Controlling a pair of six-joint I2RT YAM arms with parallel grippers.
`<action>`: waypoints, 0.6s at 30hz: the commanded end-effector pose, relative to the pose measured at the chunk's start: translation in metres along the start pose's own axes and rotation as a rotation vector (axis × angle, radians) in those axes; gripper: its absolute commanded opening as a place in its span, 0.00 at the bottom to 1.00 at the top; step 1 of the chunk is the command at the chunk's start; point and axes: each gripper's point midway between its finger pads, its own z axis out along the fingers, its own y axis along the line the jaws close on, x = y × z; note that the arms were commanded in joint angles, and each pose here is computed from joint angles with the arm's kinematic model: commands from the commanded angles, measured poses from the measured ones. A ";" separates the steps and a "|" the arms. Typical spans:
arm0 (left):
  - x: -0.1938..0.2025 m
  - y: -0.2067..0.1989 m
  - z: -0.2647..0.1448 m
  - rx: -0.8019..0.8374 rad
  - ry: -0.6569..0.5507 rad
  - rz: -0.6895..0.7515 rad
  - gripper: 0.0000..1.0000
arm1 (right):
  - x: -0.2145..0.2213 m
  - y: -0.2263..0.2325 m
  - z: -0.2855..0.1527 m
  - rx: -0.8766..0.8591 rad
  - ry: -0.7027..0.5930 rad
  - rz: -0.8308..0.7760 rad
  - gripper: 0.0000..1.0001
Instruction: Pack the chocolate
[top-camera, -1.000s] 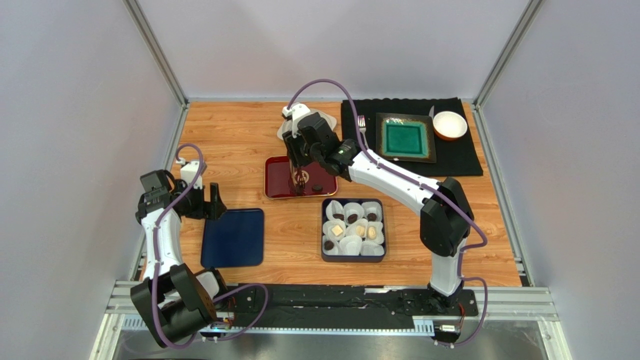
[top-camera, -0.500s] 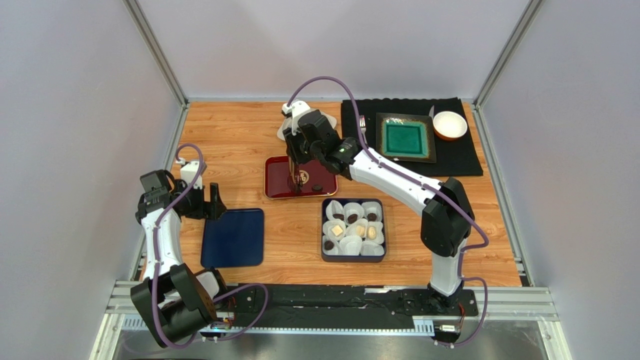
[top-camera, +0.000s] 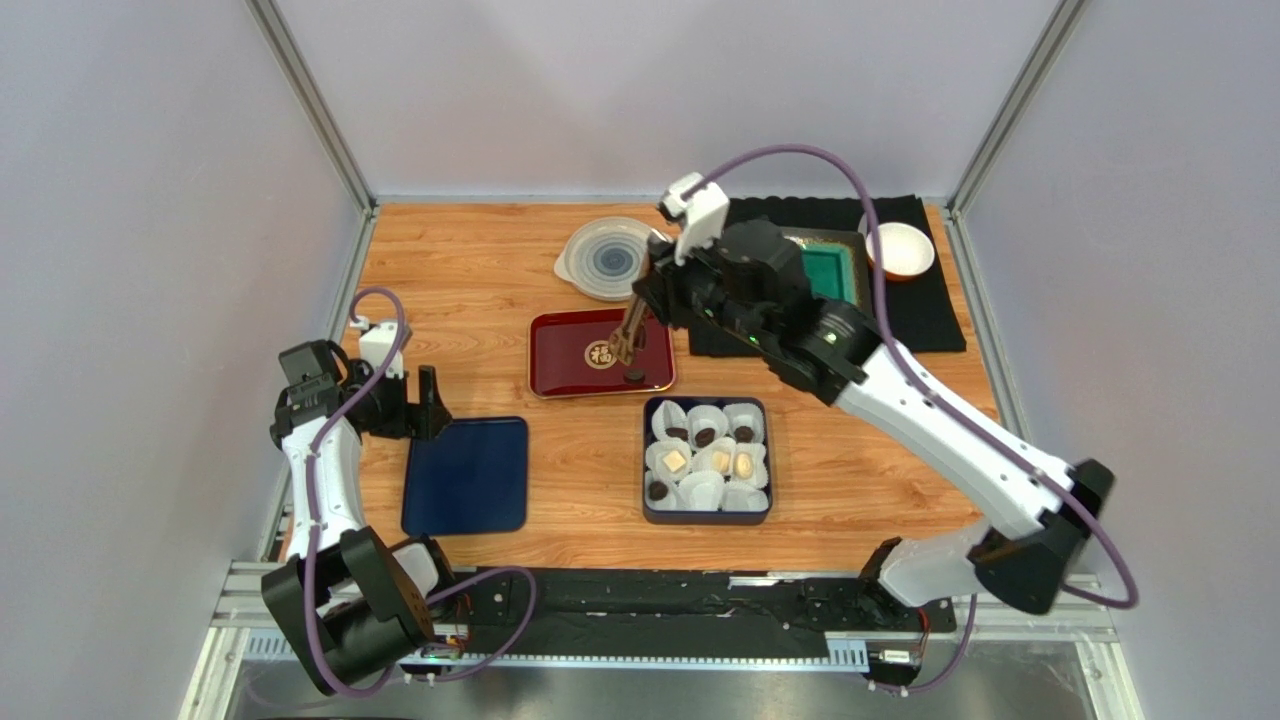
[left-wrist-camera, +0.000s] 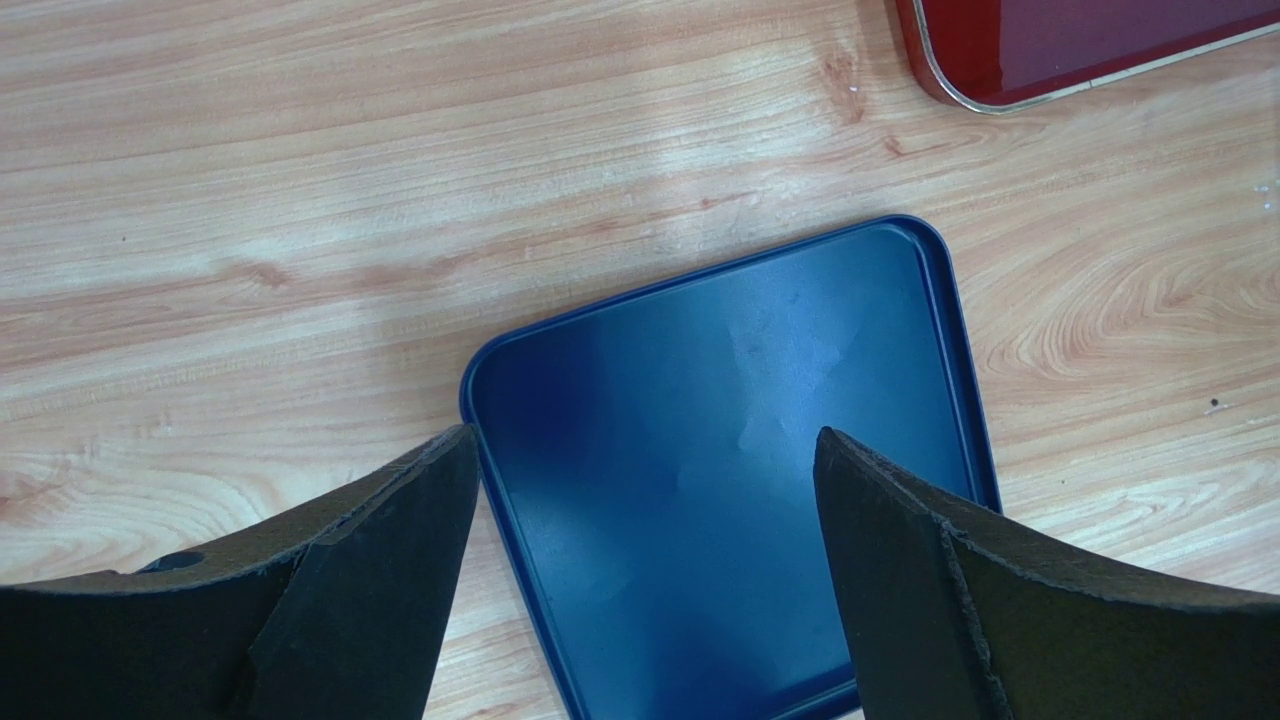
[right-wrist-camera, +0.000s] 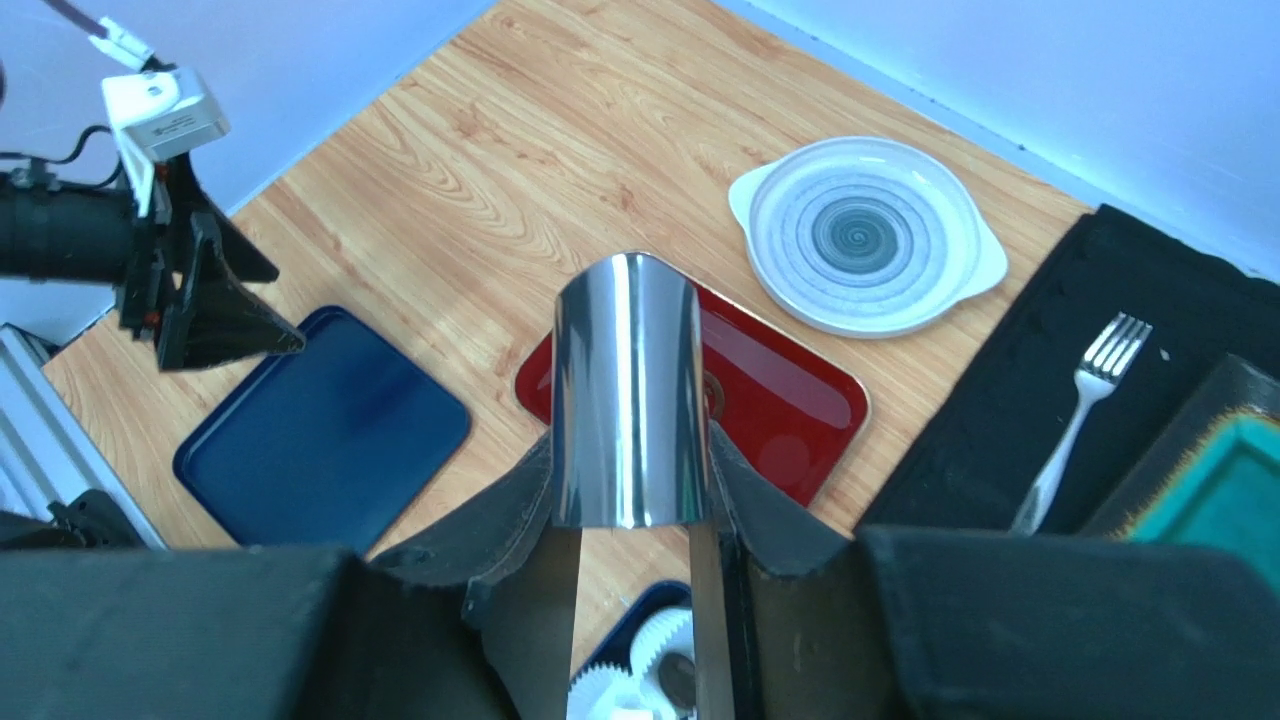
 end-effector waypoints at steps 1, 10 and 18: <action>-0.006 0.004 -0.002 -0.008 -0.026 0.032 0.91 | 0.037 -0.005 -0.041 0.028 0.082 -0.027 0.15; -0.007 0.002 -0.003 0.000 -0.027 0.019 0.90 | 0.095 -0.001 -0.107 0.045 0.182 0.050 0.15; -0.008 -0.001 -0.004 0.010 -0.032 0.013 0.90 | 0.129 0.003 -0.123 0.052 0.248 0.081 0.15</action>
